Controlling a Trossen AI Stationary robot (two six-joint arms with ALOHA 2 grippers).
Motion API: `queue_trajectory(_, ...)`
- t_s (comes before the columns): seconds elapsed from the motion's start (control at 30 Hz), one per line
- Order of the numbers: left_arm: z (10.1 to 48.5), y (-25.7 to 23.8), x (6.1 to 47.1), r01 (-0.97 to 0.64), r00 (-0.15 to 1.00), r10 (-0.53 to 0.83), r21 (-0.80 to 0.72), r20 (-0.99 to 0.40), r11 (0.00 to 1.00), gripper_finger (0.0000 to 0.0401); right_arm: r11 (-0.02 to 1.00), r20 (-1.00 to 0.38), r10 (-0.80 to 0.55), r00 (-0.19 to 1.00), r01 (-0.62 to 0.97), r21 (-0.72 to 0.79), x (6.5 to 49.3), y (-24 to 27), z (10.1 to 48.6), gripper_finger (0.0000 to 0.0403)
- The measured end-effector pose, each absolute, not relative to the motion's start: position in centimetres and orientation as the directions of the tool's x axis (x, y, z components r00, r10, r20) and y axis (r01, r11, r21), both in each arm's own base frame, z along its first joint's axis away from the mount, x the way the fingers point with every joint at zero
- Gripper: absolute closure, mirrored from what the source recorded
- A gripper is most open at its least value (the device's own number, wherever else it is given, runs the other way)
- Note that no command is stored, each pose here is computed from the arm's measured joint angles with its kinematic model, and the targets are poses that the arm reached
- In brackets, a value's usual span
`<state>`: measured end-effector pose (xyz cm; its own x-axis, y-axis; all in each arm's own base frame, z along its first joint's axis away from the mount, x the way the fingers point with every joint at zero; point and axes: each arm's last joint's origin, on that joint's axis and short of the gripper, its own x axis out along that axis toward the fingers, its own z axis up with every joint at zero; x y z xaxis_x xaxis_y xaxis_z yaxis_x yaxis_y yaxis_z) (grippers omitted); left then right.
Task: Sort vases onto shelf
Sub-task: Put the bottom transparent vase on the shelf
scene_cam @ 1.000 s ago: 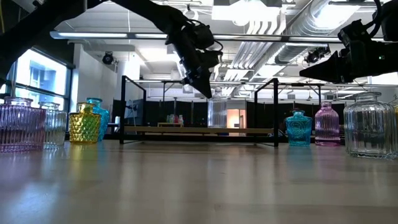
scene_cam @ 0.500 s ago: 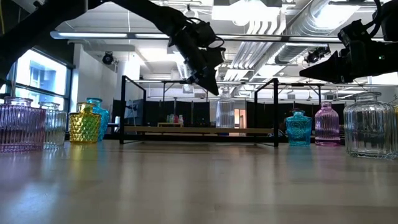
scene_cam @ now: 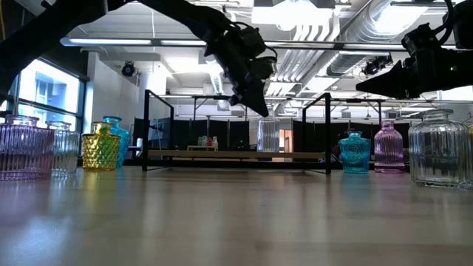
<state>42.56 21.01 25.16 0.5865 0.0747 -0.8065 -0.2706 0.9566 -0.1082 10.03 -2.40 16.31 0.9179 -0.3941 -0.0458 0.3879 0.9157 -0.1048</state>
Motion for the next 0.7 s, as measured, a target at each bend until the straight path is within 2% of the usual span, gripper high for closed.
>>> queue_trajectory(0.23,25.4,21.8,42.5,-0.314,0.583,0.164,-0.035,-0.796,0.949,0.0401,0.916,-0.046,-0.394,0.918,0.388,-0.105,10.0,-2.4,16.3,0.0403)
queue_trajectory(0.7,25.0,22.7,42.2,-0.329,0.576,0.166,-0.040,-0.801,0.944,0.0401,0.916,-0.046,-0.394,0.918,0.388,-0.105,10.0,-2.4,16.3,0.0403)
